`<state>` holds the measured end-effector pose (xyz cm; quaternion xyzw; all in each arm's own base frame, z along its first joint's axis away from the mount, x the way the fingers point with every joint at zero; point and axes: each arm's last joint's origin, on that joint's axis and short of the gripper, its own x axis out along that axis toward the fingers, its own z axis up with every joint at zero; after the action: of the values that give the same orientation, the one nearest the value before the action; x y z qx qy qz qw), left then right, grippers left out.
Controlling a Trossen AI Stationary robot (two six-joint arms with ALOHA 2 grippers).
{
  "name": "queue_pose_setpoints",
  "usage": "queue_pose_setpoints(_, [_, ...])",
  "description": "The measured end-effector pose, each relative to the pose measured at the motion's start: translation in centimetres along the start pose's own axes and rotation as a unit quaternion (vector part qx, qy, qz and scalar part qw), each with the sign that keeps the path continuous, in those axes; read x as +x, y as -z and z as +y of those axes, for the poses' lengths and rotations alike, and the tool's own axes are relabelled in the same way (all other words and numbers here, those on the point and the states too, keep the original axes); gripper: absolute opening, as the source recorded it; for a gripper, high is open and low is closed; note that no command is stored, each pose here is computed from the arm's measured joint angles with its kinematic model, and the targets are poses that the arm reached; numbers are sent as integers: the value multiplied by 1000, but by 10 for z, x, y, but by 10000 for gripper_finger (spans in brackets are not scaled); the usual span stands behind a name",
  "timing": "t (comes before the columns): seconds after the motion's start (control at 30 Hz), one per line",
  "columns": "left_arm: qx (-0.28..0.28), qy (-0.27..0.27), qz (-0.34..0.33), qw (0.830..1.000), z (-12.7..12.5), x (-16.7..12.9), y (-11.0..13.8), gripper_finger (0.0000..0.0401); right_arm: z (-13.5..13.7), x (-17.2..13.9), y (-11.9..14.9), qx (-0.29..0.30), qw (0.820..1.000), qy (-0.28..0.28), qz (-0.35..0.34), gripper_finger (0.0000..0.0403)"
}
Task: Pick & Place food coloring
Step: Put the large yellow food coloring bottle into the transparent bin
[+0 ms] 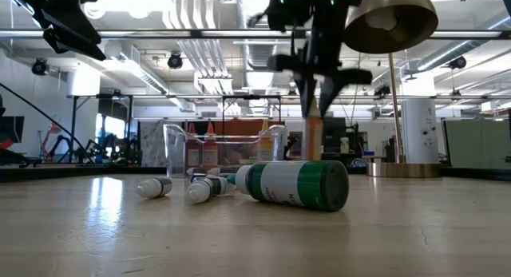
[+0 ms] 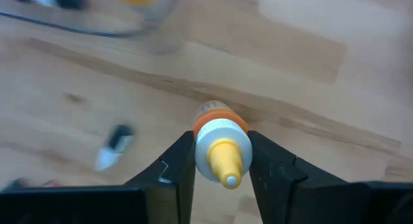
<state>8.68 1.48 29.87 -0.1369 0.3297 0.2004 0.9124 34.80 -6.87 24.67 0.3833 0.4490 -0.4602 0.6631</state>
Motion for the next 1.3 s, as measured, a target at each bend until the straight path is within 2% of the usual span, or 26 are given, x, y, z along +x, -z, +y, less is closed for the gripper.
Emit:
queue_pose_setpoints(0.1, [2, 0, 0, 1000, 0, 0, 0, 218, 11, -30, -5, -6, 999, -13, -33, 106])
queue_pose_setpoints(0.3, [6, 0, 0, 1000, 0, 0, 0, 218, 32, -104, -19, 1, 982, -60, -178, 106])
queue_pose_setpoints(0.4, [6, 0, 0, 1000, 0, 0, 0, 218, 37, -125, -32, 5, 971, -73, -227, 106])
queue_pose_setpoints(0.47, [6, 0, 0, 1000, 0, 0, 0, 218, 40, -127, -46, 0, 968, -72, -242, 106])
queue_pose_setpoints(0.57, [6, 0, 0, 1000, 0, 0, 0, 218, 46, -111, -70, -14, 970, -53, -238, 106])
queue_pose_setpoints(0.77, [-2, 0, -1, 1000, 0, 0, 0, 218, 59, -56, -119, -49, 983, -53, -170, 106])
queue_pose_setpoints(0.9, [-9, 0, 0, 1000, 0, 0, 0, 218, 56, -19, -142, -48, 991, -51, -118, 106])
queue_pose_setpoints(1.13, [-29, 0, 0, 1000, 0, 0, 0, 218, 45, 32, -157, -31, 998, -43, -33, 107])
queue_pose_setpoints(1.3, [-26, -1, 3, 1000, 0, 2, 1, 218, 46, 44, -156, -29, 999, -38, -15, 108])
